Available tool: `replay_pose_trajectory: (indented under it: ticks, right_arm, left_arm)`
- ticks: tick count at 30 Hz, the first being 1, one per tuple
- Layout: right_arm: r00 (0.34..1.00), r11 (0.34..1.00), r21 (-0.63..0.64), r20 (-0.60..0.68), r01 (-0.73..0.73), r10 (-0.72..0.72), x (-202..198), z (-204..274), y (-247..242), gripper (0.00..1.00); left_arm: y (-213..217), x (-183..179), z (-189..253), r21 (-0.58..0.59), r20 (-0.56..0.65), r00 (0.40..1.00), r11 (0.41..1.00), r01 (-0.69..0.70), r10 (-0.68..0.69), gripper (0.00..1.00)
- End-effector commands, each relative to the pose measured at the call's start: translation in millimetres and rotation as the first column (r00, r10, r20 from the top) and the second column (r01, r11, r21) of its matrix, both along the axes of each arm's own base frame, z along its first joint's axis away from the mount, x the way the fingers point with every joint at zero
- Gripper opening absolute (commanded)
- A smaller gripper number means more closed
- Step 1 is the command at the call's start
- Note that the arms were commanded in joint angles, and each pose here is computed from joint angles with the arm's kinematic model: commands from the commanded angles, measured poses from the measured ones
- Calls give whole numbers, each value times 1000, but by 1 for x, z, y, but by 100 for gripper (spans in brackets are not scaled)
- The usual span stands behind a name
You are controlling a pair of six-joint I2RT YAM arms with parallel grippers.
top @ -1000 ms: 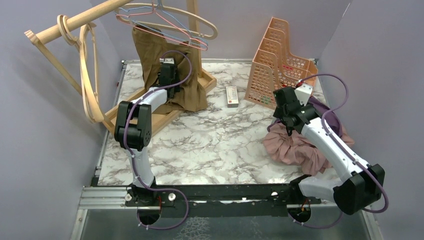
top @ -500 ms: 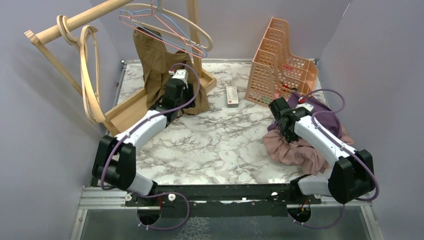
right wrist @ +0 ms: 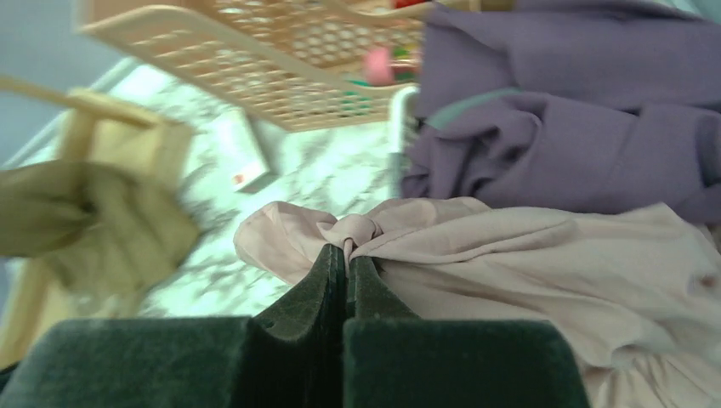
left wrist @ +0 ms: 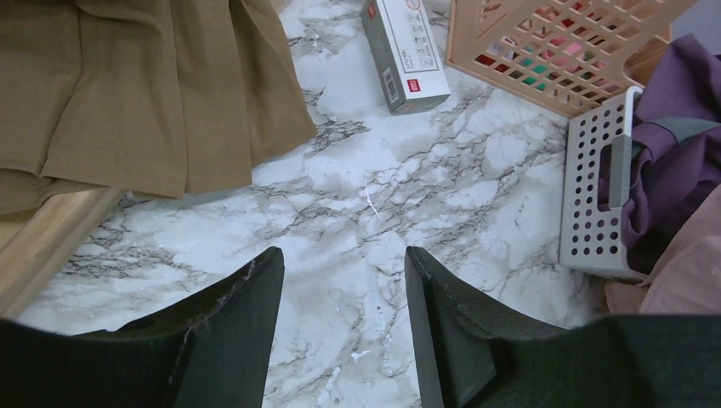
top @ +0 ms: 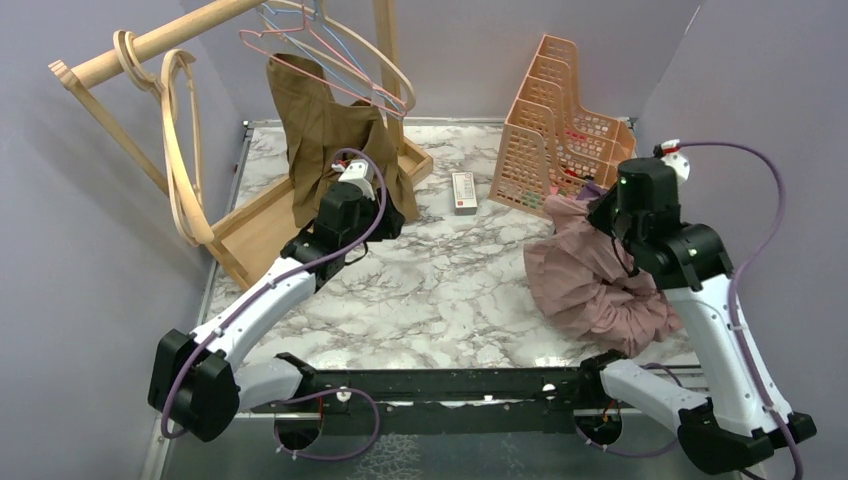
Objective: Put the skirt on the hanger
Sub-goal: Pick up the skirt from the bin, then place the skirt at the center of the board.
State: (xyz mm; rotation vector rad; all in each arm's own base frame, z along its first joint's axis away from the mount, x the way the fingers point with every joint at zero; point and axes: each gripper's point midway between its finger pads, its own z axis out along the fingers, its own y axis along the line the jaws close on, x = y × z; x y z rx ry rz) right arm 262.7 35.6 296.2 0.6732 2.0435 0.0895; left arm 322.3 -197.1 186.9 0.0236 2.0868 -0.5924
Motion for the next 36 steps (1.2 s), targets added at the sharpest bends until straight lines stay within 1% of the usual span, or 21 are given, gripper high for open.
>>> replay_pose_trajectory:
  ticks: [1, 3, 5, 8, 9, 13, 15, 16, 17, 18, 19, 20, 22, 23, 25, 28, 31, 33, 34, 35, 36]
  right_arm:
    - [912, 948, 56, 295, -314, 284, 11, 97, 49, 1]
    - [828, 900, 43, 413, -434, 379, 5, 137, 67, 1]
    - [717, 832, 10, 514, -555, 471, -4, 171, 88, 1]
    - [580, 720, -26, 574, -693, 579, -14, 187, 116, 1]
    - [548, 681, -27, 570, -732, 612, -15, 181, 126, 1]
    - [482, 525, 56, 490, -849, 727, -7, 122, 162, 1]
    - [429, 425, 118, 452, -898, 782, -6, 83, 180, 1]
    - [398, 372, 147, 434, -916, 808, -6, 64, 189, 2]
    - [385, 342, 176, 404, -923, 830, -5, 44, 196, 10]
    - [386, 337, 192, 365, -922, 848, -2, 25, 200, 23]
    - [403, 355, 201, 316, -913, 859, 2, 9, 201, 36]
    - [439, 395, 202, 267, -896, 858, 9, -2, 197, 45]
    - [553, 529, 169, 180, -832, 813, 27, -15, 179, 59]
    - [597, 580, 141, 161, -802, 786, 32, -15, 170, 60]
    - [667, 663, 87, 162, -744, 727, 40, -10, 154, 62]
    - [775, 781, 23, 147, -624, 615, 43, -9, 122, 62]
    - [843, 843, -7, 40, -537, 537, 29, -28, 94, 61]
    - [841, 842, -4, -67, -539, 537, 11, -47, 84, 60]
    - [827, 837, 18, -146, -547, 544, -5, -61, 81, 59]
    - [804, 825, 45, -202, -563, 559, -17, -74, 80, 58]
    - [770, 806, 82, -252, -586, 586, -30, -87, 82, 53]
  left_arm:
    - [6, -6, 20, -13, 34, 999, 1000, -17, 17, 58]
    - [13, -6, 27, 1, 50, 998, 999, -41, 41, 58]
    - [20, -7, 31, 19, 61, 996, 998, -63, 62, 59]
    - [29, -10, 37, 30, 79, 993, 995, -95, 93, 59]
    - [31, -11, 41, 29, 89, 991, 995, -99, 96, 59]
    - [41, -14, 46, 42, 105, 987, 991, -129, 124, 62]
    - [46, -15, 47, 53, 116, 983, 988, -147, 140, 67]
    - [47, -16, 48, 58, 121, 983, 987, -148, 140, 73]
    - [49, -17, 49, 62, 130, 982, 987, -148, 139, 83]
    - [50, -17, 52, 61, 141, 980, 987, -150, 141, 93]
    - [51, -18, 54, 60, 154, 978, 987, -150, 139, 98]
    - [51, -19, 58, 56, 171, 977, 989, -138, 127, 99]
    - [47, -23, 65, 40, 203, 975, 994, -102, 92, 99]
    - [44, -25, 69, 24, 216, 973, 996, -85, 78, 99]
    - [36, -29, 72, -16, 225, 974, 999, -36, 39, 94]
    - [20, -36, 70, -65, 189, 981, 997, 43, -30, 91]
    - [-5, -49, 63, -93, 141, 973, 977, 195, -181, 84]
    - [-21, -60, 57, -134, 105, 959, 952, 275, -262, 79]
    - [-28, -66, 53, -159, 92, 951, 938, 307, -295, 76]
    - [-36, -71, 50, -176, 84, 941, 925, 337, -327, 74]
    - [-44, -77, 45, -189, 73, 933, 914, 360, -353, 72]
